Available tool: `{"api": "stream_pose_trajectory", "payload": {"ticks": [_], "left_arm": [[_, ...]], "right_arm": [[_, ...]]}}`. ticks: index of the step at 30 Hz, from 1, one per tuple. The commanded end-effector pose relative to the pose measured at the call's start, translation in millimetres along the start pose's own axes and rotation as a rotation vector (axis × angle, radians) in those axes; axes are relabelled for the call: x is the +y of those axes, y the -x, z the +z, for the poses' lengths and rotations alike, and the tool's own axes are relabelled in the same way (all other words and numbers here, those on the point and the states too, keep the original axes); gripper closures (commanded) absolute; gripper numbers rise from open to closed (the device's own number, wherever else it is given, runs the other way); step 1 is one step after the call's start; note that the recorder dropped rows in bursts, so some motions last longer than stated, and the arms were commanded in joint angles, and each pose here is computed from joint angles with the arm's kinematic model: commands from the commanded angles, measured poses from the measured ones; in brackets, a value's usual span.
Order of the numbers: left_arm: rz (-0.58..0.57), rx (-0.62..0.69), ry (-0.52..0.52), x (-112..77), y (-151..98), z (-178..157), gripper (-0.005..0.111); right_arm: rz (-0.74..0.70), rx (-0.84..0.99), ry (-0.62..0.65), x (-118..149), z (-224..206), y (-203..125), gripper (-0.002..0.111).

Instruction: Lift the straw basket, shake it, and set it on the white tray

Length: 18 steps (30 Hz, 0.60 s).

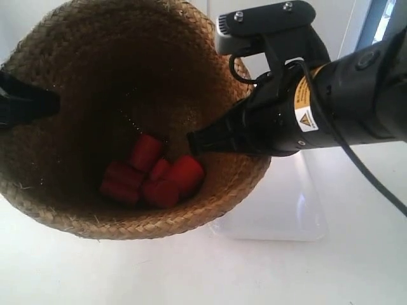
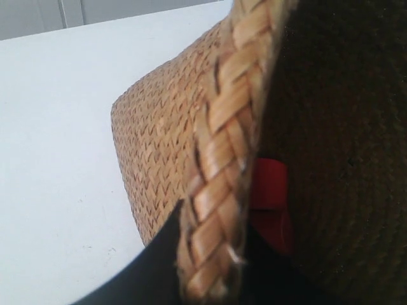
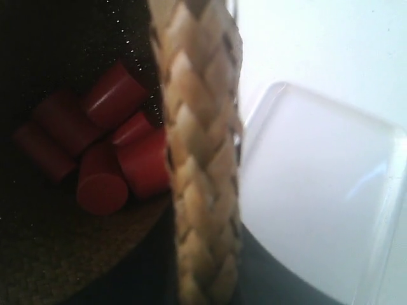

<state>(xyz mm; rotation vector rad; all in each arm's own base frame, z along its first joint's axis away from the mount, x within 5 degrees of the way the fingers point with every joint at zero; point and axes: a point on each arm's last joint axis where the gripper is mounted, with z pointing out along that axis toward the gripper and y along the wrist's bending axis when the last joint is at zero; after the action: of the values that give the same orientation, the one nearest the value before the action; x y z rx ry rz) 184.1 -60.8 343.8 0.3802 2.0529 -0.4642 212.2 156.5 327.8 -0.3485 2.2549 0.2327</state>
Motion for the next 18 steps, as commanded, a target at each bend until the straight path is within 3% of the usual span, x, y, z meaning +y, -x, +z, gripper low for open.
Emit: {"api": "stream_pose_trajectory", "payload": {"ticks": [1,3,4,5,7,9,13,18], "left_arm": [[0.026,-0.051,-0.026,-6.9,11,-12,0.107],[0.140,-0.215,-0.099,-34.6,46,-68,0.107],[0.242,-0.297,-0.071,-42.2,54,-92,0.107],[0.248,-0.267,0.000,-33.6,43,-86,0.107],[0.030,-0.011,0.111,-0.5,-1,-30,0.107],[0.032,-0.035,0.079,-3.3,0,-28,0.107],[0.080,-0.105,0.079,-6.7,11,-37,0.107],[0.029,-0.038,0.036,-7.2,2,-29,0.107]], "right_arm": [[-0.077,-0.036,-0.054,-7,-8,10,0.108],[-0.093,-0.170,0.015,-5,-73,37,0.108],[-0.086,-0.274,0.072,-6,-101,42,0.108],[-0.090,-0.346,0.097,-5,-98,35,0.108],[-0.087,-0.179,-0.058,-10,-32,0,0.108],[-0.075,-0.056,-0.117,-11,-16,-7,0.108],[-0.082,-0.168,-0.067,-10,-36,8,0.108],[-0.046,-0.142,-0.044,-8,-33,5,0.108]]}}
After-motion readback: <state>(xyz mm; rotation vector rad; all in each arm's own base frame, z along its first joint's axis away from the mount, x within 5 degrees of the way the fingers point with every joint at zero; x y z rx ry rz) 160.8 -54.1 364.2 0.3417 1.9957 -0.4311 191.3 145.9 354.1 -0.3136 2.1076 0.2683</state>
